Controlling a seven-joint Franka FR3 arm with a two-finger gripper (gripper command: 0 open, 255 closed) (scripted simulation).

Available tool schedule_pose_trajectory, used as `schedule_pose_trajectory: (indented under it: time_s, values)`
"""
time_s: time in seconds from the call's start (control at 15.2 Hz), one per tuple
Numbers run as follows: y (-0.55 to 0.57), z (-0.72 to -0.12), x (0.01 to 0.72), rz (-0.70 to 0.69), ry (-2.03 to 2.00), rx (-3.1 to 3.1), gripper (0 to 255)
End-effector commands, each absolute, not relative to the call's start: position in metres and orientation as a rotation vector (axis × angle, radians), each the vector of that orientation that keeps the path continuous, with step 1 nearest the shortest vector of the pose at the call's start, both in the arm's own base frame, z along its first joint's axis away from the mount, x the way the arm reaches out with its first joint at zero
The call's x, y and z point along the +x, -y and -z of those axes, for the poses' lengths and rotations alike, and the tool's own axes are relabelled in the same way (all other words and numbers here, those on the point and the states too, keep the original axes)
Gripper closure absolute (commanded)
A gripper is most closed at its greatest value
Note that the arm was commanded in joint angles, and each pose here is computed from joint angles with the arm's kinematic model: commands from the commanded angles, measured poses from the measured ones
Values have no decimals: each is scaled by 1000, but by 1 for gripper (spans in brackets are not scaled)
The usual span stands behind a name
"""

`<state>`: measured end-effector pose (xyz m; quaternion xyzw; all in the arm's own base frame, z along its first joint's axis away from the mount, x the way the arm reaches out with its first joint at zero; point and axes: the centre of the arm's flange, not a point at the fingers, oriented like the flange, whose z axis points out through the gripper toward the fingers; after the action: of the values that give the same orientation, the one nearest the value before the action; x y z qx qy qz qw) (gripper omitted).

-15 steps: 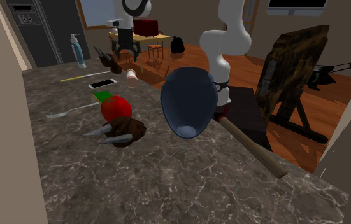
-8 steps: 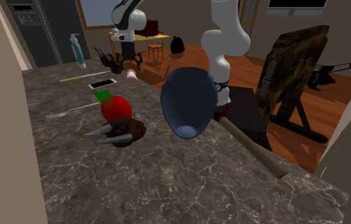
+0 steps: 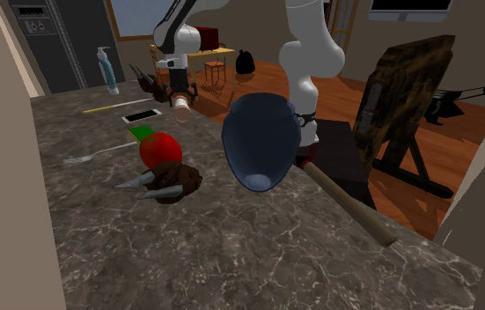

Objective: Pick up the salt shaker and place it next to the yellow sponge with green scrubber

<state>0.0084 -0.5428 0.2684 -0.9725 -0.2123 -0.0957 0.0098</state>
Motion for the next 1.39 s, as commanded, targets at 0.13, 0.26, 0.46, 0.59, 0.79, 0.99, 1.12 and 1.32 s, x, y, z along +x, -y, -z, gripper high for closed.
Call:
schedule_pose_trajectory:
  time_s: [0.13,0.26,0.46,0.59,0.79,0.99,1.12,1.32]
  values:
    - [543,-260,10,299,662,-3037,0]
    - [543,-260,10,299,662,-3037,0]
    - [543,-260,10,299,662,-3036,0]
    - [543,-260,10,299,662,-3036,255]
    - [543,-260,10,299,662,-3036,255]
    - [543,-260,10,299,662,-3036,255]
    - [543,-260,10,299,662,-3037,255]
    - [543,-276,10,299,662,-3037,255]
